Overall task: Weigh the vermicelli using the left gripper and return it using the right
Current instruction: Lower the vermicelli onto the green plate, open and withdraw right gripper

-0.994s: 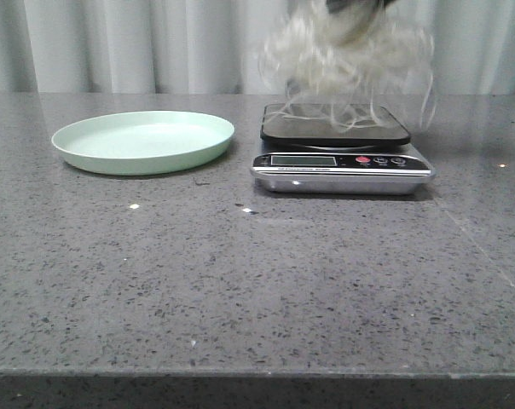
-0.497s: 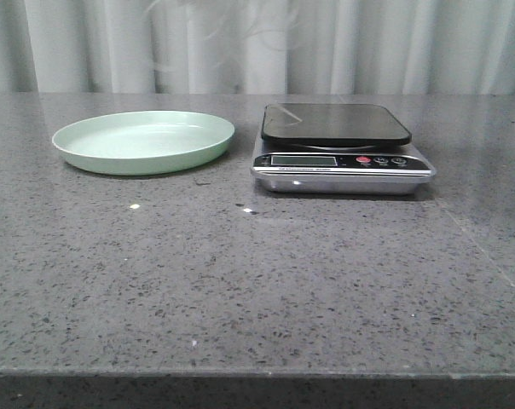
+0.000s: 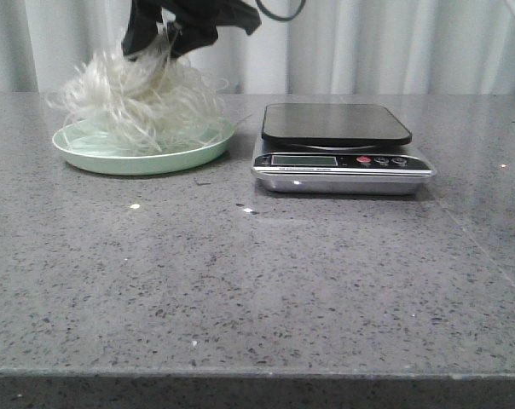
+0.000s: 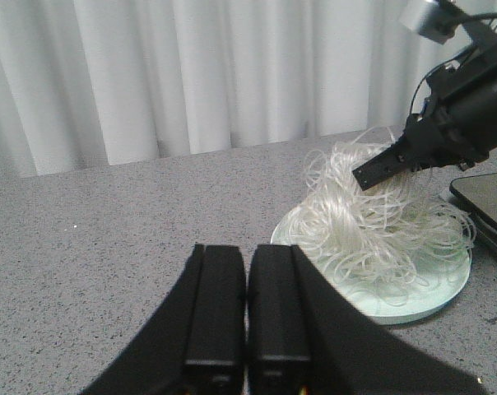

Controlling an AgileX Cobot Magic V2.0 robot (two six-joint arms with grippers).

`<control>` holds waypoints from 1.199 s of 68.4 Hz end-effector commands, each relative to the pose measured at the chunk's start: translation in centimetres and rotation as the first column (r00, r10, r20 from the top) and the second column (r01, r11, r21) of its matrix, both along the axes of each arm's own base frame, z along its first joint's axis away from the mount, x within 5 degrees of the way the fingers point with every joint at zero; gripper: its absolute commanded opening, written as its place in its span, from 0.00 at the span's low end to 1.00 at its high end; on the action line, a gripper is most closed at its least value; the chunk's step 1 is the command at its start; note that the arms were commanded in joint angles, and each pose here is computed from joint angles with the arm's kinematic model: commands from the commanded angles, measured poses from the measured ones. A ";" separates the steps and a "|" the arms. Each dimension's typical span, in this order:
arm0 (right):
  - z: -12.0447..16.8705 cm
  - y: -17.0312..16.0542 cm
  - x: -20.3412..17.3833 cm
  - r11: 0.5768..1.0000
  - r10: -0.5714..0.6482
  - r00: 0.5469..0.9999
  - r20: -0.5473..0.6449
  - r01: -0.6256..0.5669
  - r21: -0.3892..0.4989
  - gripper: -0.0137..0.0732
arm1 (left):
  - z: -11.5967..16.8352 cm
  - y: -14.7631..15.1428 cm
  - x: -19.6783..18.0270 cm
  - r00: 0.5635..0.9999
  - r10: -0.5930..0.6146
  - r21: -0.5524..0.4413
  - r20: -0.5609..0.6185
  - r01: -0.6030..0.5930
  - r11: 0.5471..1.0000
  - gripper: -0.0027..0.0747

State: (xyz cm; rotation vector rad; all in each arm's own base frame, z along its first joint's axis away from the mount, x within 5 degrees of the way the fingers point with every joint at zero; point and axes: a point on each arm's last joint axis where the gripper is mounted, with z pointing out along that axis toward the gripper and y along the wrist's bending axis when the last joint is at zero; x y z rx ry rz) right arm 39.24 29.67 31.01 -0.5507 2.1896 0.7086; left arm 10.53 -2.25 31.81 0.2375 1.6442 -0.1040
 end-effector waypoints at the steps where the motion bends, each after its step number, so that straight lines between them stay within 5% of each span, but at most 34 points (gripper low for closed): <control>1: 5.0 -0.7 -0.6 0.993 -0.037 0.991 0.130 0.022 0.118 0.33 | 1.6 0.1 0.0 0.996 0.008 -0.033 0.094 -0.005 0.999 0.21; 14: 5.1 -0.7 -0.7 0.993 -0.038 0.990 0.132 0.022 0.120 0.35 | 1.6 0.1 0.0 0.996 0.008 -0.033 0.094 -0.005 0.999 0.21; 29: 5.3 -0.8 -0.8 0.993 -0.036 0.990 0.133 0.020 0.120 0.70 | 1.6 0.1 0.0 0.996 0.008 -0.033 0.094 -0.005 0.999 0.21; 36: 5.7 -1.0 -1.1 0.993 -0.028 0.991 0.128 0.013 0.114 0.78 | 1.6 0.1 0.0 0.996 0.008 -0.033 0.094 -0.005 0.999 0.21; 59: 10.3 -4.2 -2.7 0.994 -0.048 0.978 0.205 0.027 0.105 0.79 | 1.6 0.1 0.0 0.996 0.008 -0.033 0.094 -0.005 0.999 0.21; 82: 16.5 -13.1 -4.9 0.986 -0.162 0.950 0.268 0.149 0.068 0.73 | 1.6 0.1 0.0 0.996 0.008 -0.033 0.094 -0.005 0.999 0.21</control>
